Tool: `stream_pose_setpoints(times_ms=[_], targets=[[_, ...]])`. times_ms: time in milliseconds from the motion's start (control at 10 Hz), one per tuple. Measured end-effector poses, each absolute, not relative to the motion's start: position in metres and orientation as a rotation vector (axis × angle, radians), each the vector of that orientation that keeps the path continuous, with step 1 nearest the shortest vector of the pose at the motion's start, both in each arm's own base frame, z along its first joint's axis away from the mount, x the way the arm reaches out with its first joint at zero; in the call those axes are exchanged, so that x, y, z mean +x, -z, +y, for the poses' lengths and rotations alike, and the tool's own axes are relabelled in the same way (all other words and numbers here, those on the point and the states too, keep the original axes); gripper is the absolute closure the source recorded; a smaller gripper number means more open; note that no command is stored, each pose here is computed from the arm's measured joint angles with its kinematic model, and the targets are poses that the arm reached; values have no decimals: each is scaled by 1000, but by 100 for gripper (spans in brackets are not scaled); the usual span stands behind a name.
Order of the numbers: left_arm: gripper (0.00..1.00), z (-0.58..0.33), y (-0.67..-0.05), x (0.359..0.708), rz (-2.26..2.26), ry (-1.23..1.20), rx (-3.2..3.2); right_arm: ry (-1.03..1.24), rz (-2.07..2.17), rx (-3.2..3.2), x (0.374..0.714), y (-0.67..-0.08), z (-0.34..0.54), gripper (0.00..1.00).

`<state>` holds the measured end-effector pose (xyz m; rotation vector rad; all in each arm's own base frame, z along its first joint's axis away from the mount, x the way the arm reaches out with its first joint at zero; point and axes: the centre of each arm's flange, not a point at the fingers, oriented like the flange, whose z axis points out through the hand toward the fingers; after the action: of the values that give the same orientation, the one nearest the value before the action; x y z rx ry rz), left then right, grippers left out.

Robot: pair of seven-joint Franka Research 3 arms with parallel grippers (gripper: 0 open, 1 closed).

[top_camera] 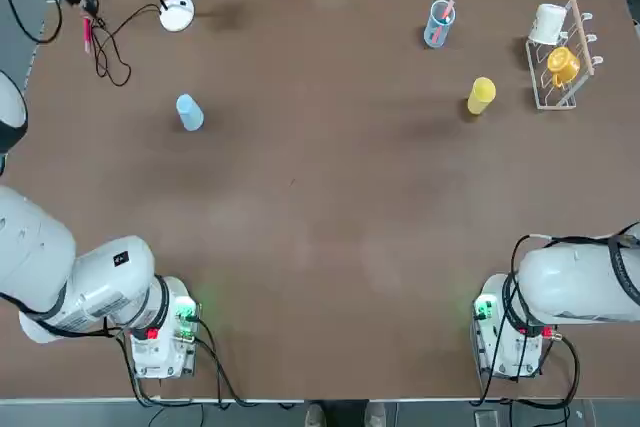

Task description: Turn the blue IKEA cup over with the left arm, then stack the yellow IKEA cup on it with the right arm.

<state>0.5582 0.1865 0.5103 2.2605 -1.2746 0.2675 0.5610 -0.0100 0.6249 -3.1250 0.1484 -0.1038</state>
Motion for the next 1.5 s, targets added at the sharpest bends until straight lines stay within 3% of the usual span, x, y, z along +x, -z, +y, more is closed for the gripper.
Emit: stream_pose_setpoints(times_ms=[600, 1200, 1500], targets=[[1, 248, -301, 533, -1416, -582, 1677, 103, 150, -3125, 561, -625, -10, 0], [1, 209, -165, 540, -1420, -771, 1440, 101, 150, -3124, 561, -624, -10, 0], [1, 206, -146, 542, -1427, -840, 1421, 100, 150, -3125, 561, -624, -10, 0]])
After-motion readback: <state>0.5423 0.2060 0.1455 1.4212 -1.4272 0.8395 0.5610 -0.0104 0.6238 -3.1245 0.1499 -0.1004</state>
